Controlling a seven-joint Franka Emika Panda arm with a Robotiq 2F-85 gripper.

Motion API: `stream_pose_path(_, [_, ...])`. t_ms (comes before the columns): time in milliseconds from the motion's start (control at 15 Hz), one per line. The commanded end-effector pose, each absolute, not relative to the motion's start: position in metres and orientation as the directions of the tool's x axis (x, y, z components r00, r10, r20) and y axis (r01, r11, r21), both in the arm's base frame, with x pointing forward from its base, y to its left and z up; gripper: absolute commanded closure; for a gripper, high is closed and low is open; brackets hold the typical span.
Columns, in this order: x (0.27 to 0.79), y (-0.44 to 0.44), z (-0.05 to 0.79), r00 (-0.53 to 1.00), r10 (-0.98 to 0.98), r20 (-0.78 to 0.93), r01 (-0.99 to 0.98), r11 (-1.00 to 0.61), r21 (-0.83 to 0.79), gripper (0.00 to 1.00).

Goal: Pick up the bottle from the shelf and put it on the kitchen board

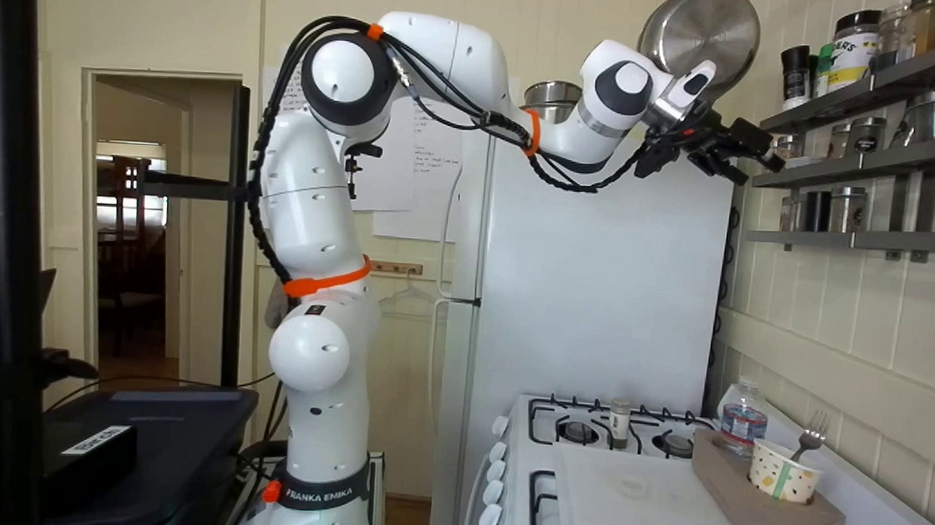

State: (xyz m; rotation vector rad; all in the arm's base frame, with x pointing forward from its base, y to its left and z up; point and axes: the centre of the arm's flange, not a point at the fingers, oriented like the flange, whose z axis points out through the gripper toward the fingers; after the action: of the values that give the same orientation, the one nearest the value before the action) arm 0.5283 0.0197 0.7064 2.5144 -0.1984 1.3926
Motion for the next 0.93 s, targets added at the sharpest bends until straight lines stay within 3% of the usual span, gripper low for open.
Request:
stream_pose_path(0, [0.53, 0.019, 0.705, 0.53, 0.001, 0.848, -0.246, -0.957, 0.155, 0.0])
stream_pose_path(400, [0.557, 0.022, 0.663, 0.295, -0.186, 0.937, -0.495, -0.869, -0.017, 0.0])
stream_pose_path(867, [0.583, 0.056, 0.623, 0.229, -0.106, 0.968, -0.419, -0.908, 0.0, 0.0])
